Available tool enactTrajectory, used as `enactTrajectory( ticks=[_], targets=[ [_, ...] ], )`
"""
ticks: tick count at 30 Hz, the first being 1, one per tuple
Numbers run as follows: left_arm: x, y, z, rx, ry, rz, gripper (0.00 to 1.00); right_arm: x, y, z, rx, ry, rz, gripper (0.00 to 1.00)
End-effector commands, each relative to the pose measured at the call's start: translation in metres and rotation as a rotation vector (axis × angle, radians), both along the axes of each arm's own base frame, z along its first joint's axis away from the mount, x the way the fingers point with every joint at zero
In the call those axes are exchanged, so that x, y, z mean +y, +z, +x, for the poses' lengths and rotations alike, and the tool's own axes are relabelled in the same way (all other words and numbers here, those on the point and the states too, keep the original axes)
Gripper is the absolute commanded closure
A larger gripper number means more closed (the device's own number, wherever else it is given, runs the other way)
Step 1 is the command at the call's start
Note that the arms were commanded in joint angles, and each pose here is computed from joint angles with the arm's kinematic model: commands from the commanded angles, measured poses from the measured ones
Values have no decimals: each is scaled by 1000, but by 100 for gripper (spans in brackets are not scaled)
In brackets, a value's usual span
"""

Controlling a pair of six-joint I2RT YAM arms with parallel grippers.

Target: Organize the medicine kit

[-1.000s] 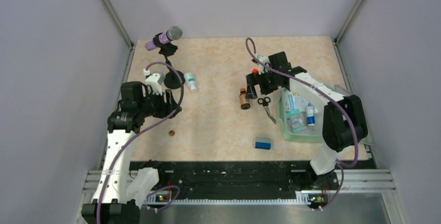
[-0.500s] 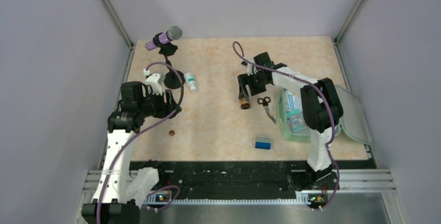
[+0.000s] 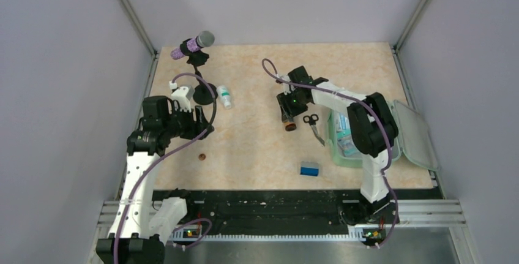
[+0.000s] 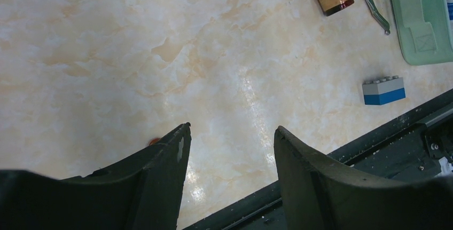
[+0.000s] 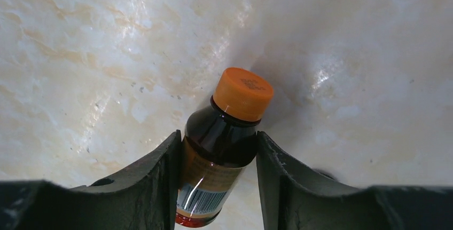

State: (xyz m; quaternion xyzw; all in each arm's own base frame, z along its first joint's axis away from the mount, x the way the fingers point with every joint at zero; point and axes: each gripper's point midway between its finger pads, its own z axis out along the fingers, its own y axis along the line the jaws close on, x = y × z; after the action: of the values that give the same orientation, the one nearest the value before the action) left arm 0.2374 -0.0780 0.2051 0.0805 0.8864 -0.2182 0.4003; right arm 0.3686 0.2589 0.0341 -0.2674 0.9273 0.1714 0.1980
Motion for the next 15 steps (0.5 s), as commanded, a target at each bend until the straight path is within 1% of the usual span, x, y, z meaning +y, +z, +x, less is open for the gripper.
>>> enactTrajectory(
  ticks=[1,5,8,10,12,15],
  targets=[
    [-2,7,5,-36,-21,-7,37,-9,43,-3,-103,55,-12,64],
    [-3,9,5,-40,-24,-10,37,-3,100,-19,-213,169,91,69],
    [-3,8,5,-36,-27,-13,37,-14,145,-38,-345,279,108,70],
    [-4,8,6,-34,-29,-17,37,-29,169,-50,-457,347,74,70],
    [-5,7,6,-32,-31,-22,37,-53,185,-63,-579,403,-1,71],
    [-5,6,7,-31,-30,-25,37,-86,192,-79,-717,494,-136,73]
  ],
)
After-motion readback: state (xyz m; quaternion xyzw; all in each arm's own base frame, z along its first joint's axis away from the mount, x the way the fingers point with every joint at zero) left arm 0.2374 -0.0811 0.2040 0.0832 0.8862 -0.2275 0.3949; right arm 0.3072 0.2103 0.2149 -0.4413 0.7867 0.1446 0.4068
